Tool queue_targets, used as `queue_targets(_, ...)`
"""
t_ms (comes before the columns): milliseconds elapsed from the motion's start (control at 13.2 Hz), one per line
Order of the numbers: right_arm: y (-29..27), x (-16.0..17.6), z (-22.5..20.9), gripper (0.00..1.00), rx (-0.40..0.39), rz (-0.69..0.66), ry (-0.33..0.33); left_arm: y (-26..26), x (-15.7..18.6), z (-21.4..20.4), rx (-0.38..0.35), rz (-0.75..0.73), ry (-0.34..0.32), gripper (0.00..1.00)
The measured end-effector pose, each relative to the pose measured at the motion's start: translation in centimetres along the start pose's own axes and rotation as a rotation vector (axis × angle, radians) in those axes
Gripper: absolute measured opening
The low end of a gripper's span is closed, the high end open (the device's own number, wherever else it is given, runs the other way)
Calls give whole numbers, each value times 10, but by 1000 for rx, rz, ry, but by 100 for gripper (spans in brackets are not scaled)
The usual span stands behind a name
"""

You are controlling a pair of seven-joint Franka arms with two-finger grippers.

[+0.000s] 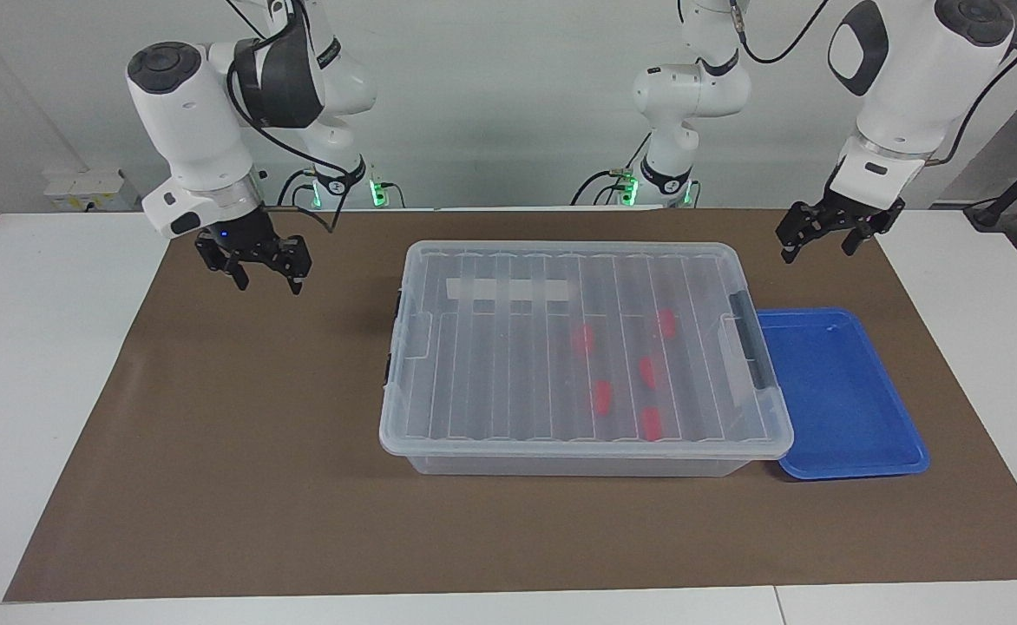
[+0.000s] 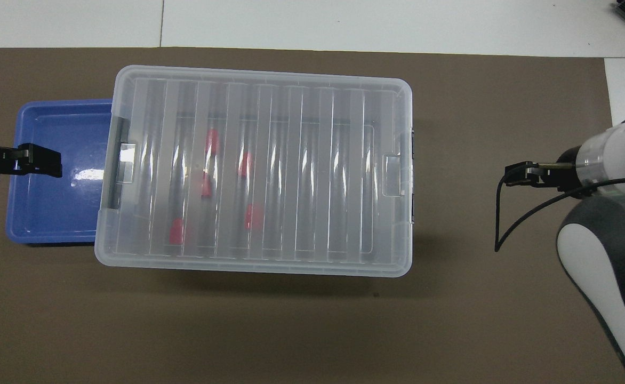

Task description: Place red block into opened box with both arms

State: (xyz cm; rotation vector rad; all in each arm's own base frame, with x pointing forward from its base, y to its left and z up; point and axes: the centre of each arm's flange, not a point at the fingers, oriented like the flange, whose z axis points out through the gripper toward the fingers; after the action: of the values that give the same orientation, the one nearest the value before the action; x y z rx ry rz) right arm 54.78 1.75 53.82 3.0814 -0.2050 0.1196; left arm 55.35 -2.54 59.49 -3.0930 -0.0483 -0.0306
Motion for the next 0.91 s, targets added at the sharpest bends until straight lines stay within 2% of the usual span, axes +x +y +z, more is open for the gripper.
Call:
queue_targets(532, 14, 17, -87, 100, 40, 44, 5, 0, 0, 0, 0, 0, 0, 100)
queue_targets(760, 14, 19, -96, 100, 32, 44, -41, 0, 0, 0, 0, 0, 0, 100)
queue_targets(912, 15, 12, -92, 100, 22, 43, -97, 0, 0, 0, 0, 0, 0, 100)
